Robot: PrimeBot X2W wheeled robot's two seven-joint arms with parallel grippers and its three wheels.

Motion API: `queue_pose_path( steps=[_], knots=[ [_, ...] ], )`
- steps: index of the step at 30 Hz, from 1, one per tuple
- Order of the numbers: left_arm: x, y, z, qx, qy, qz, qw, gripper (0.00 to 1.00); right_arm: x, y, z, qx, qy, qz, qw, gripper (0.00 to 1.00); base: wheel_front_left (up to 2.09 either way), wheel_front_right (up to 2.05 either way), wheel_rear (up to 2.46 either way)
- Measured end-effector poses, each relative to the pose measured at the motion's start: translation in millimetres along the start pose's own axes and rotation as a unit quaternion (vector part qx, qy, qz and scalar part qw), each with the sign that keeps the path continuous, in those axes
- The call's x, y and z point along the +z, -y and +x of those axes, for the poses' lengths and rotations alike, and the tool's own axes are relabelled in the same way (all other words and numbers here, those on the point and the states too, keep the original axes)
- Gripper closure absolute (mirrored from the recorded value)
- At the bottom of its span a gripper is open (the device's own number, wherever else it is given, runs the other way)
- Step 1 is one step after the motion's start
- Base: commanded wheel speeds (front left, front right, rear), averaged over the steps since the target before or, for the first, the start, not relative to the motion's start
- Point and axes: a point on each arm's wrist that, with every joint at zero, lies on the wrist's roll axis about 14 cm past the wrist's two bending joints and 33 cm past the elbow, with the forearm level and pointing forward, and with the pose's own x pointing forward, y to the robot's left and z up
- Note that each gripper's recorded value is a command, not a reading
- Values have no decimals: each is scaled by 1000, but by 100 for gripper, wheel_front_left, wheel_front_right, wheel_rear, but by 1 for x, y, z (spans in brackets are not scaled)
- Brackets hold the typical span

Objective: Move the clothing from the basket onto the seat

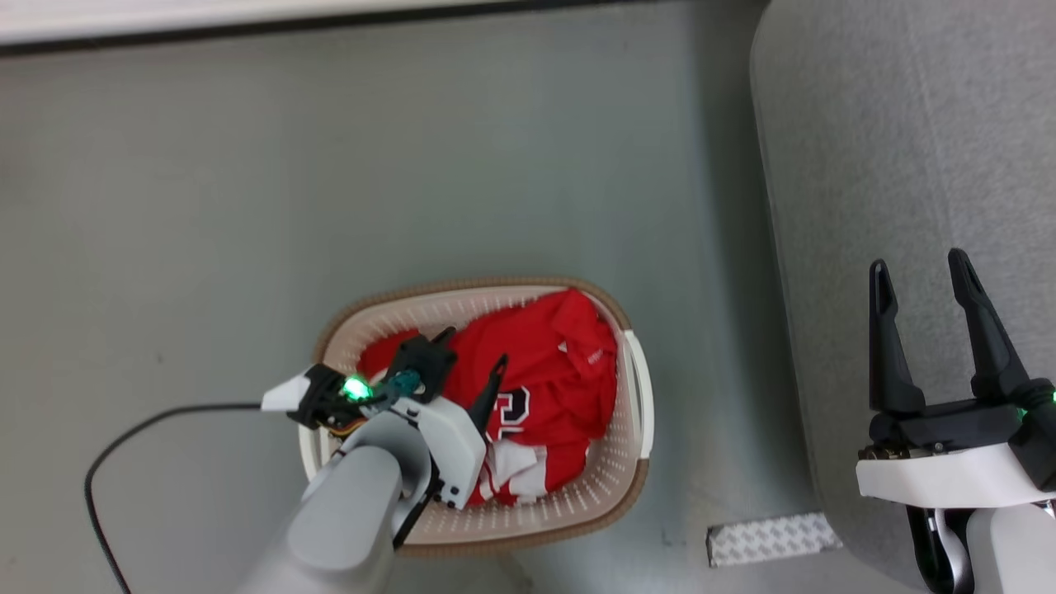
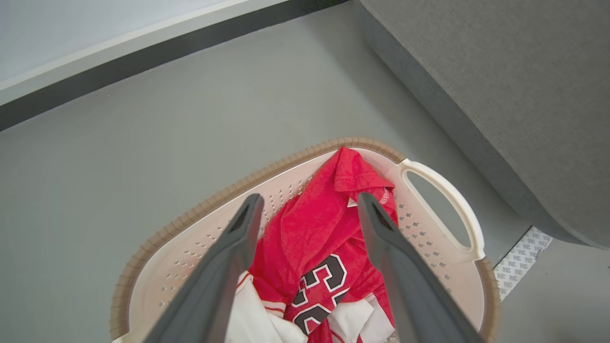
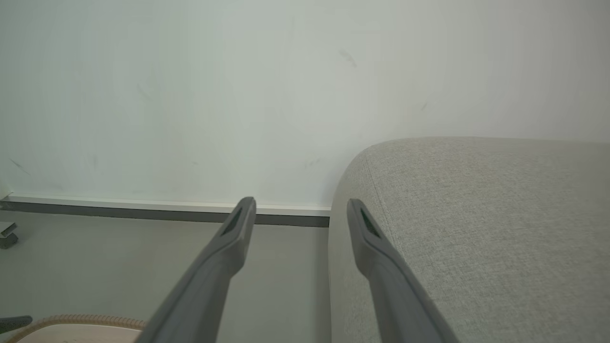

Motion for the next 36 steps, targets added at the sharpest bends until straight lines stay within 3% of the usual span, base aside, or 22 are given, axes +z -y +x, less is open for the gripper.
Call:
queue_pose_path(
  steps=[14,27,36],
  knots=[
    [-85,1,63,-32,-115,-19,993,0,-56,10,29,-1,-38,-8,999,0,0,0,0],
    [-149,-5,100,-38,-176,-25,983,0,-83,20,36,-7,-47,-7,999,0,0,0,0],
    [-165,-7,115,-38,-187,-16,982,0,-86,26,35,-11,-48,-13,999,0,0,0,0]
  ],
)
